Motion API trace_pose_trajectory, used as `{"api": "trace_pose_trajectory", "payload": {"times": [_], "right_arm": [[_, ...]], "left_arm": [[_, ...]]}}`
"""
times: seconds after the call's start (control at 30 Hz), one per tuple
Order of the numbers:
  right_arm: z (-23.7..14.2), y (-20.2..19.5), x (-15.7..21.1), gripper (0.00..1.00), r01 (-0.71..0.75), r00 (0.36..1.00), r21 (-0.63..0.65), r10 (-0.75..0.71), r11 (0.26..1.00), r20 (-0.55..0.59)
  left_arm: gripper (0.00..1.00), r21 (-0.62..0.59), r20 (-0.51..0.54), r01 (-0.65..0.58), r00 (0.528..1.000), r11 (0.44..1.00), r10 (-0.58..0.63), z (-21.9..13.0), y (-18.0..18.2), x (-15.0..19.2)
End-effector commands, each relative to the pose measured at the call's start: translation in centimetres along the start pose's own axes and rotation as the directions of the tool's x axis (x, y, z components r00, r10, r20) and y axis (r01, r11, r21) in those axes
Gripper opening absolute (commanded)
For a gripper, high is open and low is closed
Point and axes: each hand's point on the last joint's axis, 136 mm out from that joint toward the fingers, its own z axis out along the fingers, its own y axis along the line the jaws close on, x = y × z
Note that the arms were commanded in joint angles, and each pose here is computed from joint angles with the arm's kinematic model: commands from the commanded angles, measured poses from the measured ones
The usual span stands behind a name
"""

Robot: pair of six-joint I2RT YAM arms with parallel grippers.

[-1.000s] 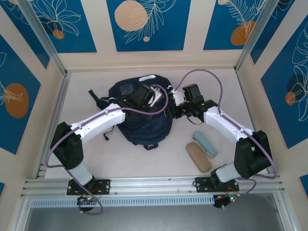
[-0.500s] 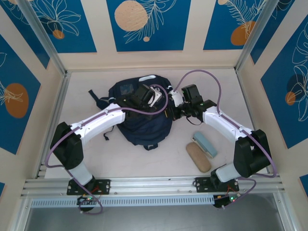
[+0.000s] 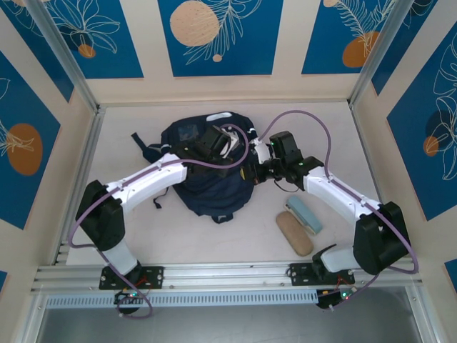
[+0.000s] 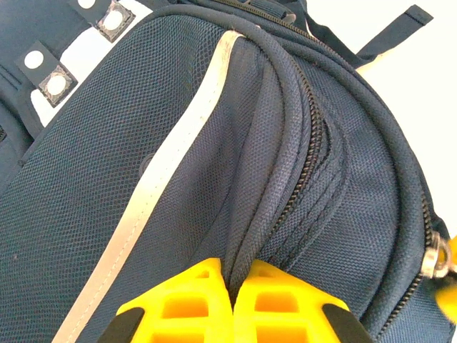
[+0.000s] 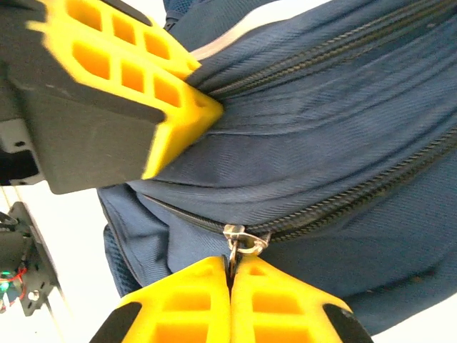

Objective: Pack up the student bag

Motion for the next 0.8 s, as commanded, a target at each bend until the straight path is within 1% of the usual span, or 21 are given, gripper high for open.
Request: {"api": "trace_pose_trajectory", "payload": {"times": [0.0, 0.13, 0.2, 0.27, 0.33, 0.43, 0.57, 0.63, 0.7, 0.77], "right_arm": [[0.5, 4.2, 1.3, 0.03, -0.011, 0.999, -0.156, 0.006, 0.988, -0.038], [2.2, 4.8, 2.1, 0.03, -0.044, 0.998, -0.169, 0.034, 0.985, -0.058], [2.2, 4.3, 1.9, 0.04, -0.09, 0.996, -0.179, 0.083, 0.98, -0.045], [1.2, 3.6, 1.1, 0.06, -0.124, 0.992, -0.184, 0.125, 0.975, -0.006], [-0.4, 2.8, 0.3, 0.15, -0.163, 0.985, -0.183, 0.172, 0.97, 0.032], [-2.8, 2.0, -0.8, 0.34, -0.236, 0.963, -0.186, 0.256, 0.954, 0.089], [-4.8, 0.6, -2.0, 0.54, -0.397, 0.901, -0.182, 0.42, 0.899, 0.111], [-5.2, -0.4, -2.4, 0.61, -0.48, 0.861, -0.158, 0.498, 0.863, 0.104], [-5.4, -1.3, -2.9, 0.66, -0.573, 0.805, -0.134, 0.586, 0.809, 0.09], [-5.1, -1.0, -3.7, 0.68, -0.614, 0.775, -0.169, 0.629, 0.771, 0.052]], "left_arm": [[0.0, 0.017, 0.184, 0.096, 0.978, 0.995, -0.098, -1.1, 0.5, -5.5], [0.0, 0.027, 0.202, 0.115, 0.972, 0.993, -0.118, -1.2, 0.4, -6.0], [0.0, 0.026, 0.211, 0.122, 0.97, 0.992, -0.125, -1.4, 0.6, -6.1], [0.0, 0.025, 0.213, 0.128, 0.968, 0.992, -0.13, -1.6, 1.0, -5.9], [0.0, 0.029, 0.213, 0.128, 0.968, 0.991, -0.131, -1.8, 1.4, -5.4], [0.0, 0.053, 0.221, 0.106, 0.968, 0.993, -0.115, -2.1, 1.3, -4.7], [0.0, 0.082, 0.232, 0.063, 0.97, 0.995, -0.08, -2.4, 0.9, -4.3], [0.0, 0.09, 0.232, 0.046, 0.971, 0.995, -0.066, -2.5, 0.7, -4.1], [0.0, 0.101, 0.242, 0.025, 0.969, 0.995, -0.049, -2.7, 0.5, -4.1], [0.0, 0.118, 0.249, 0.007, 0.968, 0.993, -0.037, -2.9, 0.2, -4.0]]}}
